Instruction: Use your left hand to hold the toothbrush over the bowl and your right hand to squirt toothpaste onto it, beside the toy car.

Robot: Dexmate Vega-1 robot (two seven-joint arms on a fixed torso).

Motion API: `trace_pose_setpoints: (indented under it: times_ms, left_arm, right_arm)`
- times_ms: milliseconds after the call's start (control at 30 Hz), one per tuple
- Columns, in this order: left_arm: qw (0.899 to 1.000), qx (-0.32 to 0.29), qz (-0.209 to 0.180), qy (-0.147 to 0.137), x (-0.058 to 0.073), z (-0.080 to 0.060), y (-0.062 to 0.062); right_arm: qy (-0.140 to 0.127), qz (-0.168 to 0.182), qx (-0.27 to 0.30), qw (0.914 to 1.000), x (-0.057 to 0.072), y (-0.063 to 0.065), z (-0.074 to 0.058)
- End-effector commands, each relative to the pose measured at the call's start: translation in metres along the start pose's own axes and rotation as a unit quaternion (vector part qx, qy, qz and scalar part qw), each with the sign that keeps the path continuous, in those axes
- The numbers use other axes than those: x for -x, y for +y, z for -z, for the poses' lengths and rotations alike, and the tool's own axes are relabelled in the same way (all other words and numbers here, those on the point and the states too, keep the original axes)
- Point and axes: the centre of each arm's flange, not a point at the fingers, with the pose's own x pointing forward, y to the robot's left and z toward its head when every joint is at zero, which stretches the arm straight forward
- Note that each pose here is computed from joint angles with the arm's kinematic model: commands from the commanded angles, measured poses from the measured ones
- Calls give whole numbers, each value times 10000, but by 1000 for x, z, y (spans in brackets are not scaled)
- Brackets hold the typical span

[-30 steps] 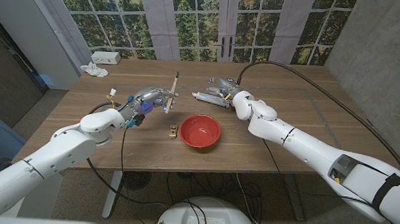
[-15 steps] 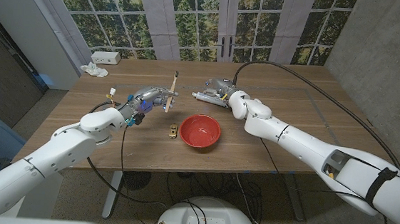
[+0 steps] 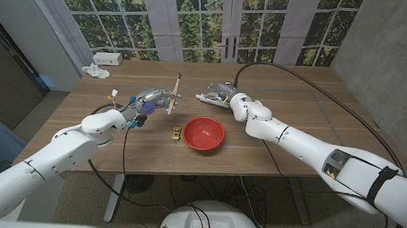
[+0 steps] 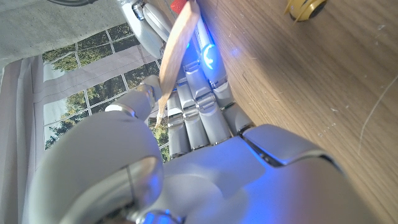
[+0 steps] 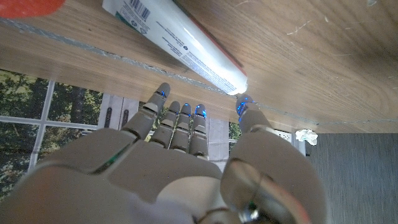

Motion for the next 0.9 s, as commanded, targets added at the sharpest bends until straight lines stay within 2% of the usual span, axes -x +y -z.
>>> trace_pose_setpoints:
  times_ms: [33, 200, 333, 900]
  left_arm:
    - [10000, -6, 1, -10, -1, -1, 3]
    - [10000, 0, -10, 10, -1, -1, 3]
    - [10000, 12, -25, 33, -1, 0, 4]
    - [10000, 17, 1, 41, -3, -1, 3]
  right_arm:
    - [97, -97, 173, 9998, -6, 8, -2]
    - [174, -303, 213, 9992, -10, 12, -1]
    - [242, -328, 290, 9987, -13, 15, 0]
    - [357, -170, 637, 9972, -17, 23, 3]
